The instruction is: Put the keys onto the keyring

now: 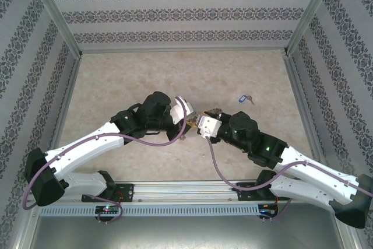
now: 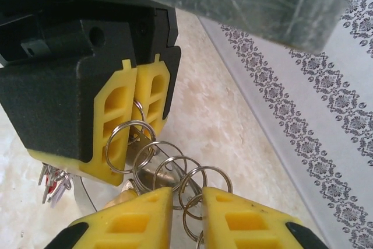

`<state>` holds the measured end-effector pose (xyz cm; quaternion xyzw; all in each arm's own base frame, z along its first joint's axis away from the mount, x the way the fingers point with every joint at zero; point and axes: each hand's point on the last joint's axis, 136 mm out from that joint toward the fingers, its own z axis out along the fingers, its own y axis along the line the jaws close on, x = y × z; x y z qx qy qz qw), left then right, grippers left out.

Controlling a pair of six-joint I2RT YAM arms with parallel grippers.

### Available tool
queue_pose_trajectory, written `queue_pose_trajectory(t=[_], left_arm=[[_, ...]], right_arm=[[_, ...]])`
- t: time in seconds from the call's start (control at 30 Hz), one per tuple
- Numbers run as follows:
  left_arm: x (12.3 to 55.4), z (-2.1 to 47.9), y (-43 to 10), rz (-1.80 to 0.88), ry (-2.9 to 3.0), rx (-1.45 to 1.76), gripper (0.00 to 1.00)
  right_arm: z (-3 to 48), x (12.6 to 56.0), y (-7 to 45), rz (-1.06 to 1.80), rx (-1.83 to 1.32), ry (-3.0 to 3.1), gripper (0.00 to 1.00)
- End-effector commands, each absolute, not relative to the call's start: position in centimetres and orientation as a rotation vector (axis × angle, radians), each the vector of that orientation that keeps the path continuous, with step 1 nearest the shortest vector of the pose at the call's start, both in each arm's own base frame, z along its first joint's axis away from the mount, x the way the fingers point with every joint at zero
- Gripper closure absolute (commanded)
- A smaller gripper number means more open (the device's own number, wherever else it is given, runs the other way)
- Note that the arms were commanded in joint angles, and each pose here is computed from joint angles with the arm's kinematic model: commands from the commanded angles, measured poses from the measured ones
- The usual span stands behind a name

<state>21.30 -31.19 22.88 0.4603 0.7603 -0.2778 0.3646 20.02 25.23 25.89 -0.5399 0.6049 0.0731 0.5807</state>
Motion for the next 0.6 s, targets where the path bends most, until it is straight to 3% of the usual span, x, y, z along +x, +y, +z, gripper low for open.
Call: queue_pose_trajectory(t=[0.0,0.23,0.57], left_arm=[[21.2,25.7,-32.7,-0.770,1.819,1.170,1.00],[21.1,25.8,-32.9,-0.777,1.797,1.172,1.00],[21.2,25.5,-33.1,-0.775,1.796,1.172,1.00]], right_arm=[[25.5,19.6,25.6,0.235,-1.239,1.455,0.78],[24.4,20.1,25.7,0.235,-1.217,1.513,0.77],[23.3,21.7,24.7,0.141,-1.136,1.575,0.94]])
